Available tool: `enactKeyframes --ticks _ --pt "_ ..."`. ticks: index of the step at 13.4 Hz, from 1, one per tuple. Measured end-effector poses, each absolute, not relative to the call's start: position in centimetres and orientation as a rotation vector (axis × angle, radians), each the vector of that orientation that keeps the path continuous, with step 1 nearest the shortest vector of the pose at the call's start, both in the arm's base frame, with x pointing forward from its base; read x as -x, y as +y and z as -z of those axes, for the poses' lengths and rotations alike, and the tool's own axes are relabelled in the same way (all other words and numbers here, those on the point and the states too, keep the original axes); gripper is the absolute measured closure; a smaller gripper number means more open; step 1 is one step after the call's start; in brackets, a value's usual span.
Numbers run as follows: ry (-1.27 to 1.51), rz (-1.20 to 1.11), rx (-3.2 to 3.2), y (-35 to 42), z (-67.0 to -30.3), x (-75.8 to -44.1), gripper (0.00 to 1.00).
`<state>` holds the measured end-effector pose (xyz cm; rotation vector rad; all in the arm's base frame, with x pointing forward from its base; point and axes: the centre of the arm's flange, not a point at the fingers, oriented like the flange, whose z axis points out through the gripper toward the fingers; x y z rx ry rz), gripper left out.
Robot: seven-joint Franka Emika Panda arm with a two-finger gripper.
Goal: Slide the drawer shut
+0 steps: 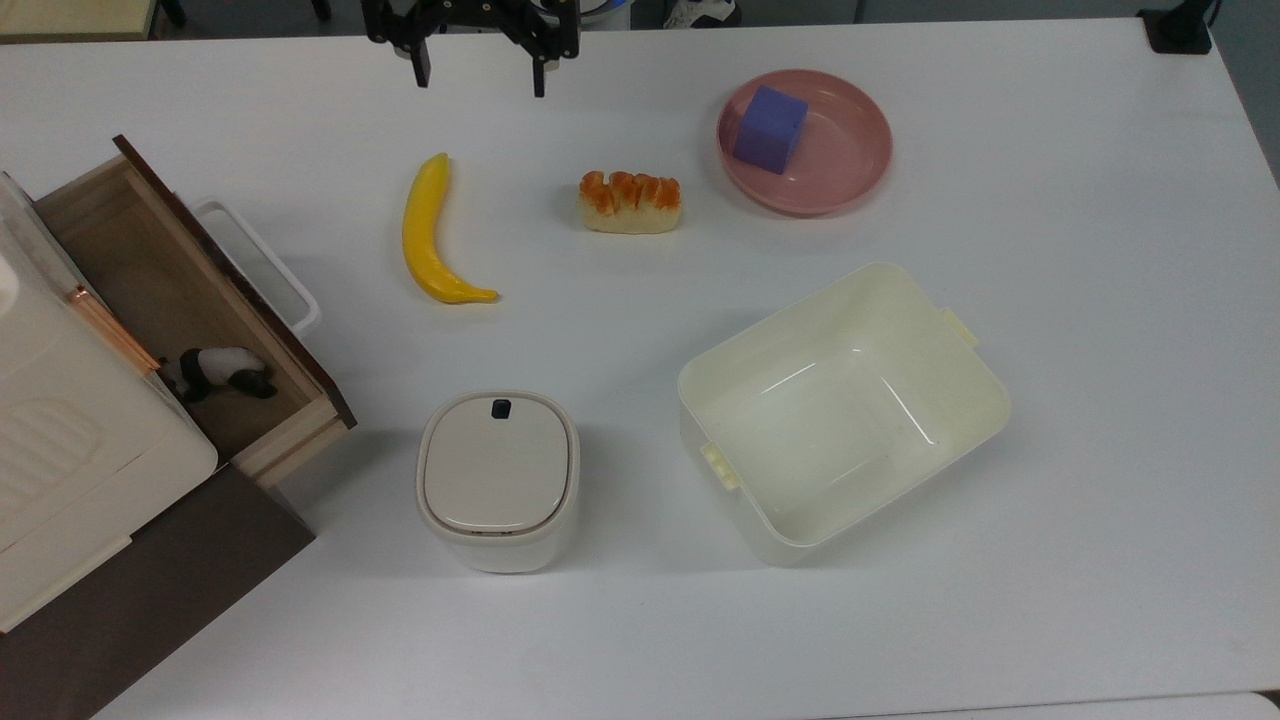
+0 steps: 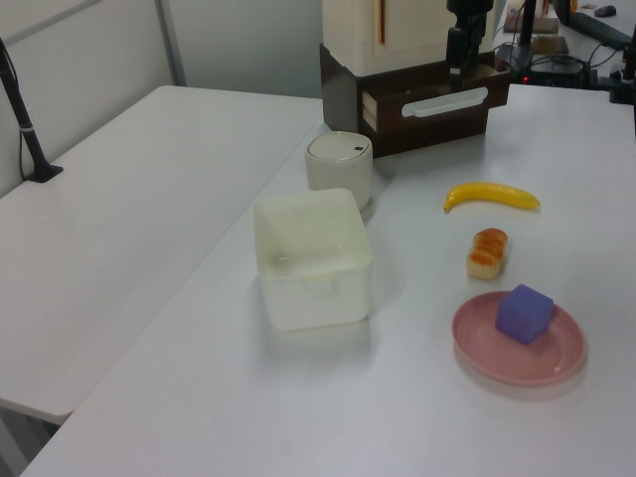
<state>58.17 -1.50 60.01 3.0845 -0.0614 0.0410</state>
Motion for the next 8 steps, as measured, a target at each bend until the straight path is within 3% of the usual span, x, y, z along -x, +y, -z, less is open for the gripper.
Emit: enactKeyframes --ticks 3,4,7,8 --pt "-0.03 -0.022 -3.094 -1.41 -59.89 -58.05 0.43" --pt "-0.029 -0.008 -3.107 -1.29 -59.8 -57.95 0.6" --pt "-0.029 0.001 -3.119 -1.17 -59.75 -57.89 0.98" --pt "-0.029 0.001 -3.119 -1.18 -59.75 -57.89 0.99"
